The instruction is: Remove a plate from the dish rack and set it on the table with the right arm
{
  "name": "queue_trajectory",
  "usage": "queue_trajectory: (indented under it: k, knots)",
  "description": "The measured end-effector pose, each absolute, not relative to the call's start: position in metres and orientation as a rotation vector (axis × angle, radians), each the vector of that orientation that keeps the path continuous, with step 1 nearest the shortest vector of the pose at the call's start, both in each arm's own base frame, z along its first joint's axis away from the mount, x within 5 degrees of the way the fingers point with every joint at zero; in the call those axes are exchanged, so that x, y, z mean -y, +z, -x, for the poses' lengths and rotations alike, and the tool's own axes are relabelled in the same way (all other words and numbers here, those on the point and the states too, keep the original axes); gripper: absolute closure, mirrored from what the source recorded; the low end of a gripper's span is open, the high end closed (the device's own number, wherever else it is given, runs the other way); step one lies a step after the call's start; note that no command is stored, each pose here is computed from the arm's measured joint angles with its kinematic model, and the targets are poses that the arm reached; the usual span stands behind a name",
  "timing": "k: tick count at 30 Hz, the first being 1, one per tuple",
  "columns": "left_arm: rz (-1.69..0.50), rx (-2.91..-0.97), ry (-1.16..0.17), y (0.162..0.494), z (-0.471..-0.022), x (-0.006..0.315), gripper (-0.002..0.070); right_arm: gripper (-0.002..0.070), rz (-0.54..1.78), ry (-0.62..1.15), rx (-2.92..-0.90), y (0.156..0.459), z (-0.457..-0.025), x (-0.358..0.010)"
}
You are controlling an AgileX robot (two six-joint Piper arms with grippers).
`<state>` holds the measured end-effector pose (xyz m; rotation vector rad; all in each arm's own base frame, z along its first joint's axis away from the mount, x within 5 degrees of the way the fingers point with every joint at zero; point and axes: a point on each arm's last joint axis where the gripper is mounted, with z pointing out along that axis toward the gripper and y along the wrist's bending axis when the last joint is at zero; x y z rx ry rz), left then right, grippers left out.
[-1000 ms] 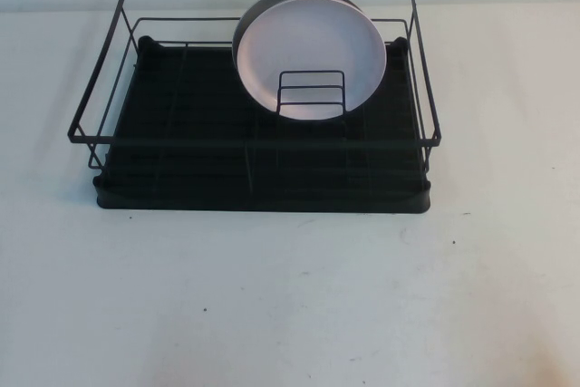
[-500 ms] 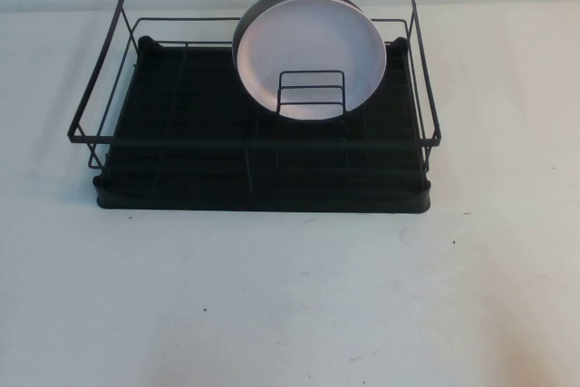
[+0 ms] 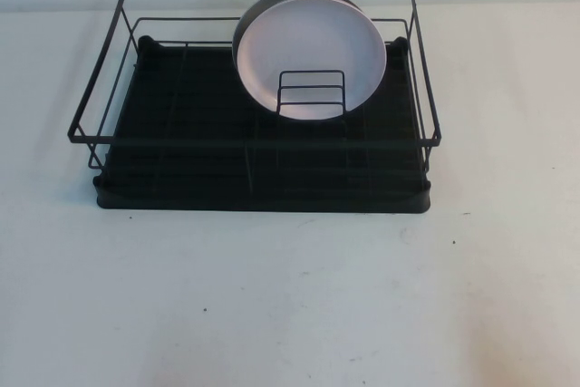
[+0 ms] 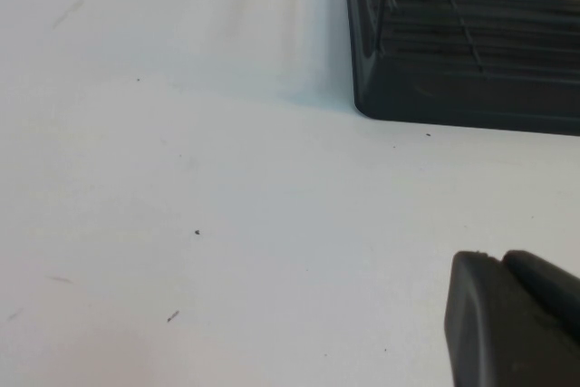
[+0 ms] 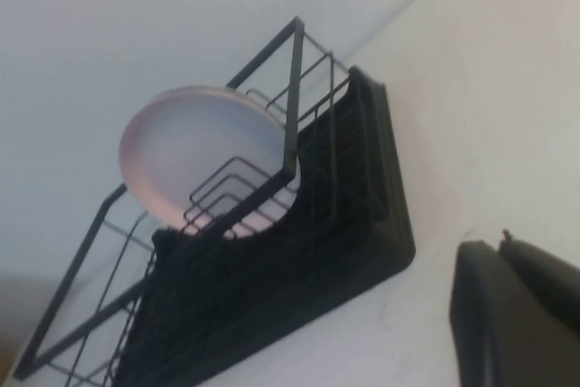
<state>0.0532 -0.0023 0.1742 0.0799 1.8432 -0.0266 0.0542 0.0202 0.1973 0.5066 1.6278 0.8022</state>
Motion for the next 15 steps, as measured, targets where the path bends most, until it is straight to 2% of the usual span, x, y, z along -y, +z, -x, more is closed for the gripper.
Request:
queue_trajectory:
  k: [8,15]
  knots:
    - [-0.08,-1.843,-0.027,0.174,-0.053,0.002,0.0679,0.0694,-0.217,0.714,-1.882,0.243,-0.074,-0.034]
    - [-0.08,-1.843,-0.027,0.174,-0.053,0.002,0.0679,0.0694,0.079,0.617,-2.056,0.29,-0.133,-0.042]
